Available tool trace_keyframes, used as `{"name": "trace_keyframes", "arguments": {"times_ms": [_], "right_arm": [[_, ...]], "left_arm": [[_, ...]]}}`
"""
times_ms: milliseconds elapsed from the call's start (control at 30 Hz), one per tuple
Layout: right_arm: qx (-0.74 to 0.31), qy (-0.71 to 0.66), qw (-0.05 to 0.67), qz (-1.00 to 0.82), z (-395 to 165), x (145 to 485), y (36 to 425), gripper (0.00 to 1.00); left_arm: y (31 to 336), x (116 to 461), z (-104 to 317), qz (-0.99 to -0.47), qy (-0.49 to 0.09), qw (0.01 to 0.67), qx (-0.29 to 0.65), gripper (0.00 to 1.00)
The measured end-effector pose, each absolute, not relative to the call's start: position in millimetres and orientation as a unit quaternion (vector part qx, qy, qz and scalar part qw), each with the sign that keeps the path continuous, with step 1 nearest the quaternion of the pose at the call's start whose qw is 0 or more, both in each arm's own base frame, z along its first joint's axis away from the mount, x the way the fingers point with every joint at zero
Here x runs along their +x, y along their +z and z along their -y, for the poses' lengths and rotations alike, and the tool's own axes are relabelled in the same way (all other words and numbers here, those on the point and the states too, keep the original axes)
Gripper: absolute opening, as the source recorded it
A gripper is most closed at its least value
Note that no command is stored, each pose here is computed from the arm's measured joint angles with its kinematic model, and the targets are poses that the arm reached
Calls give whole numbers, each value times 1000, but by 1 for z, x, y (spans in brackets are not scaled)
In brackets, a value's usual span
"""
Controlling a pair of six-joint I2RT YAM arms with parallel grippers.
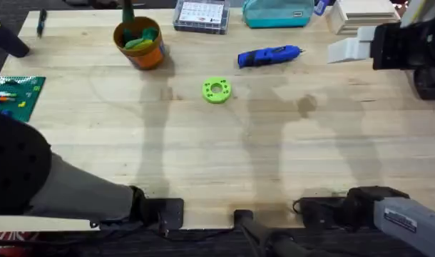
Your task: Pick up the gripper from the table and insert it into the empty holder that is missing its gripper. Then pick up a screw, insert it into the mounting hole, and use the screwdriver to tighten it. Finally, clean up the table by picking up the vegetable and placing it into the bucket.
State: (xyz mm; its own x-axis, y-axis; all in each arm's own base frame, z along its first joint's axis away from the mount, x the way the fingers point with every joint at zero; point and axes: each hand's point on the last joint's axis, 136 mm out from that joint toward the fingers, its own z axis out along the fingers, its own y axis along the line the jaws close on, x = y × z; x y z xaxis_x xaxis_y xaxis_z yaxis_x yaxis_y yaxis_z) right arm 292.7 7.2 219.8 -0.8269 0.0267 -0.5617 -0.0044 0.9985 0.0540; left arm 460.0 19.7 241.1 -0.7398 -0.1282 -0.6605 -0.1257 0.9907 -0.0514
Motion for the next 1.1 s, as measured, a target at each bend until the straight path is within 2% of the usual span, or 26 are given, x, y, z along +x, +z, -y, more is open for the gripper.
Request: {"name": "trace_keyframes", "arguments": {"times_ms": [167,433,633,867,1100], "right_arm": [[6,26,294,-955,-7,293,220,993],[6,26,294,-955,-7,293,220,994],[6,26,294,-955,-7,293,220,993],[6,26,294,-955,-7,293,220,993],[6,26,294,-955,-7,293,220,993]], "left_arm": [[238,475,-42,-924,7,371,-88,28],[182,502,-75,-932,19,342,-117,28],[161,514,-78,-934,17,337,-117,28],[155,515,-72,-937,2,332,-111,28],[153,513,-71,-939,0,327,-108,391]]}}
